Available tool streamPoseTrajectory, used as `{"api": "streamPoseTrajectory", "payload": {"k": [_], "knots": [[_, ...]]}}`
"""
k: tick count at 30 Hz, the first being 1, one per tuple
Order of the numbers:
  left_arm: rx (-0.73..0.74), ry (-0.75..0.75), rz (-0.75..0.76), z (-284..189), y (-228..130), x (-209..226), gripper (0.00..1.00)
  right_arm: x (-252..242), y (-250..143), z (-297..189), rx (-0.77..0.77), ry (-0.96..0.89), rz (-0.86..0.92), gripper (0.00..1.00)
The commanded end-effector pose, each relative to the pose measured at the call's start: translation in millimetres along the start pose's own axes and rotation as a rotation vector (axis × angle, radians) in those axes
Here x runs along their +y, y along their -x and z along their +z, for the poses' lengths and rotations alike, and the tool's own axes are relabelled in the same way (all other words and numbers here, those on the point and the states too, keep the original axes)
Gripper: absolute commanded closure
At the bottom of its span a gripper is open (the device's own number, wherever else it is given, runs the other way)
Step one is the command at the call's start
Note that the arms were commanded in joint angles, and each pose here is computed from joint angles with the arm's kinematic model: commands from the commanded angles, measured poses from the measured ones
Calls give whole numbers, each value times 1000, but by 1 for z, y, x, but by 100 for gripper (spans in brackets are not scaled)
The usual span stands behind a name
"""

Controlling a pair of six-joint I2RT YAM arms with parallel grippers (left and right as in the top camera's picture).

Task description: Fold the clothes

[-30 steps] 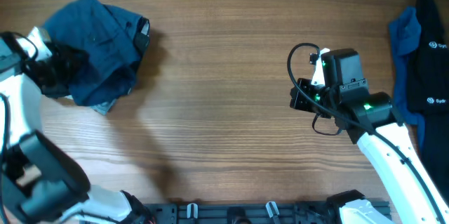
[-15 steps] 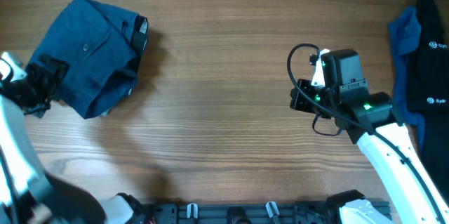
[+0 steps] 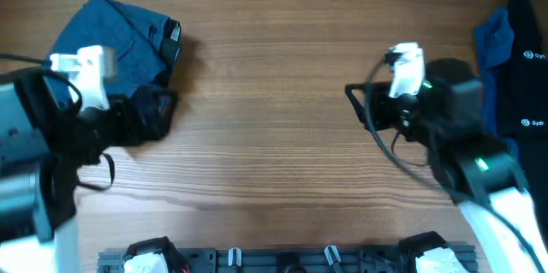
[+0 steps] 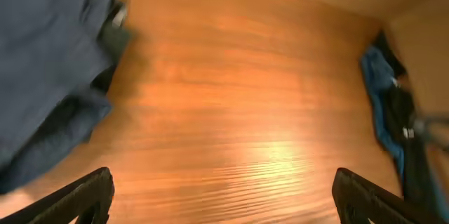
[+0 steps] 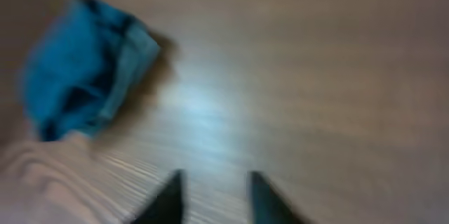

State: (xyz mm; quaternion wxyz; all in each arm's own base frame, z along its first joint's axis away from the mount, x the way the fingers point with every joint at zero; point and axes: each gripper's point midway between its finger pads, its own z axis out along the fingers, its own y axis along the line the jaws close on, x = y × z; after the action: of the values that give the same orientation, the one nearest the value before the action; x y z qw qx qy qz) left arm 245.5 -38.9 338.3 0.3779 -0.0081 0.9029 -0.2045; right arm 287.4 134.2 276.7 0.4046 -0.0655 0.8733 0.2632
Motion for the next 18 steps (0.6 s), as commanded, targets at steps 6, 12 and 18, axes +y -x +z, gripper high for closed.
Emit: {"api": "streamPoseTrajectory", "payload": {"k": [6,12,18], "knots": [[-75,120,219,-45,-5,-22,0,55,25,-87,-243,151,-267,0],[-56,122,213,-44,-9,-21,0,48,8,-80,-159,136,-215,0],[-56,122,214,-44,-9,-21,0,42,2,-70,-82,144,258,0]]}}
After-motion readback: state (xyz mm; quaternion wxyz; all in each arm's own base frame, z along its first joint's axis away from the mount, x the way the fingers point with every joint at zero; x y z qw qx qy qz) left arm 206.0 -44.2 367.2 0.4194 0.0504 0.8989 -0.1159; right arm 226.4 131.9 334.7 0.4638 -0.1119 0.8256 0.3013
